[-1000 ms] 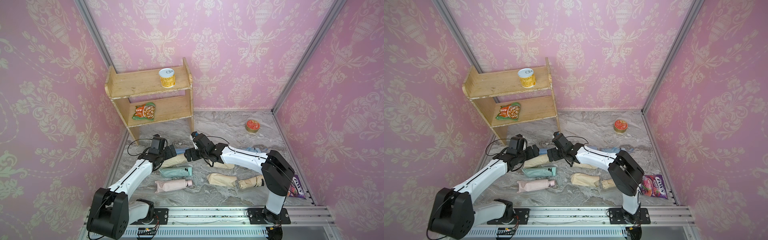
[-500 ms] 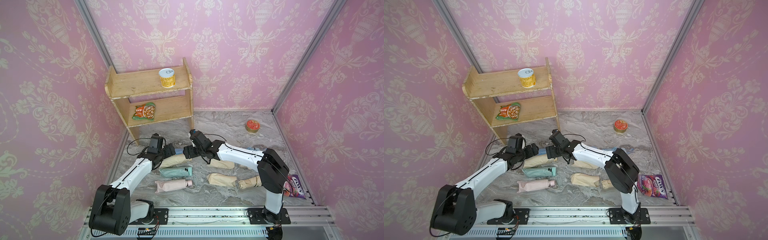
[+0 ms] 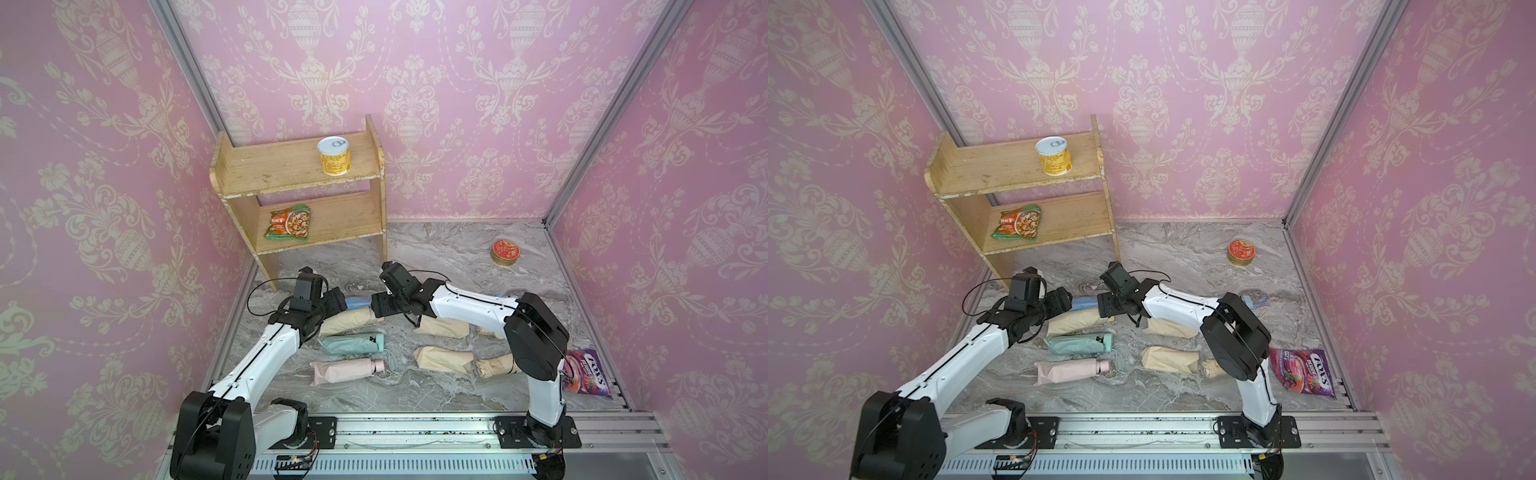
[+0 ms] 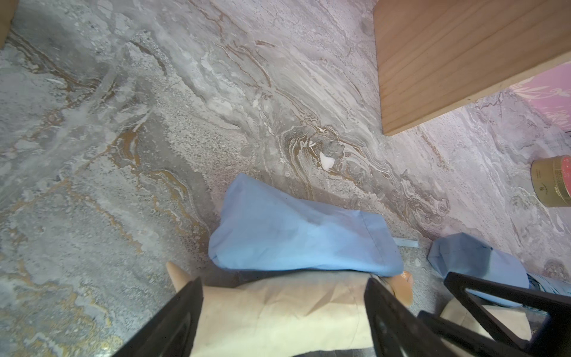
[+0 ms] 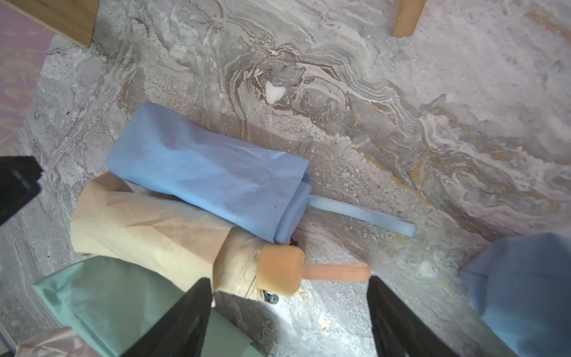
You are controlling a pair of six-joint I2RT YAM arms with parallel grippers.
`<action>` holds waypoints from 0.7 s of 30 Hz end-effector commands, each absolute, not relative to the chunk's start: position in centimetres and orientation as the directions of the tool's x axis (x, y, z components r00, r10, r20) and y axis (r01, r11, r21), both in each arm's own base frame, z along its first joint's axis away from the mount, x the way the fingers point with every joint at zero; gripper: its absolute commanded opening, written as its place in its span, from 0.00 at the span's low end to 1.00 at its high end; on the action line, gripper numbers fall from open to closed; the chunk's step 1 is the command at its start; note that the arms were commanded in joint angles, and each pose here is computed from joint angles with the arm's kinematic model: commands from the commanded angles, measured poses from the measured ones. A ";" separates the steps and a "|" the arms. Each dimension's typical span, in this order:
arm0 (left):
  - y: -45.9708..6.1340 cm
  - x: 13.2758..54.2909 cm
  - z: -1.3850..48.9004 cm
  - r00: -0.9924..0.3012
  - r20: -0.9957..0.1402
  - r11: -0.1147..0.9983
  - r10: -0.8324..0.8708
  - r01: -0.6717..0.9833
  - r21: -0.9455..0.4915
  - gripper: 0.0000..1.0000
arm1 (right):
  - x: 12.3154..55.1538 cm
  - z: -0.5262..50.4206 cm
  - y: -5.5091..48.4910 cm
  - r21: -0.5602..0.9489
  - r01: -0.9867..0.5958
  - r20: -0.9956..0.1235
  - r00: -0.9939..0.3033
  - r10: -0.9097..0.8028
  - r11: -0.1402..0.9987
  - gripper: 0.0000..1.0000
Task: Take umbrellas out of sleeves
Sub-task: Take out the umbrella from the umbrella sleeve.
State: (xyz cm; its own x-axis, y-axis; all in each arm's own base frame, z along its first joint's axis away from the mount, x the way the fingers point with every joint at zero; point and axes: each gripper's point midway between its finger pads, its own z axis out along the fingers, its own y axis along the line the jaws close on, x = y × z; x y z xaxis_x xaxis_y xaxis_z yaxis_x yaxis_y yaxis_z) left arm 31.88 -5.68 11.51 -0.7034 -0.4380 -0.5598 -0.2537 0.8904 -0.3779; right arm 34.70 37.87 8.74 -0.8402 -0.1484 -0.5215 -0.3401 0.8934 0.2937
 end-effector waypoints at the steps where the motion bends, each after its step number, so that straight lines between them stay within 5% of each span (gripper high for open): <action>1: -4.3 30.3 9.8 -0.718 -0.528 0.889 -0.454 -0.322 -0.326 0.84 | 35.2 8.2 37.8 0.321 -0.298 -0.485 -0.867 -0.114 0.899 0.77; 13: -4.2 29.5 7.2 -0.758 -0.479 0.895 -0.443 -0.343 -0.285 0.84 | 34.9 6.8 39.0 0.396 -0.262 -0.425 -0.902 -0.077 0.880 0.71; 21: -4.2 29.5 5.7 -0.765 -0.462 0.892 -0.448 -0.351 -0.283 0.72 | 34.4 5.5 38.9 0.406 -0.237 -0.391 -0.918 -0.066 0.883 0.65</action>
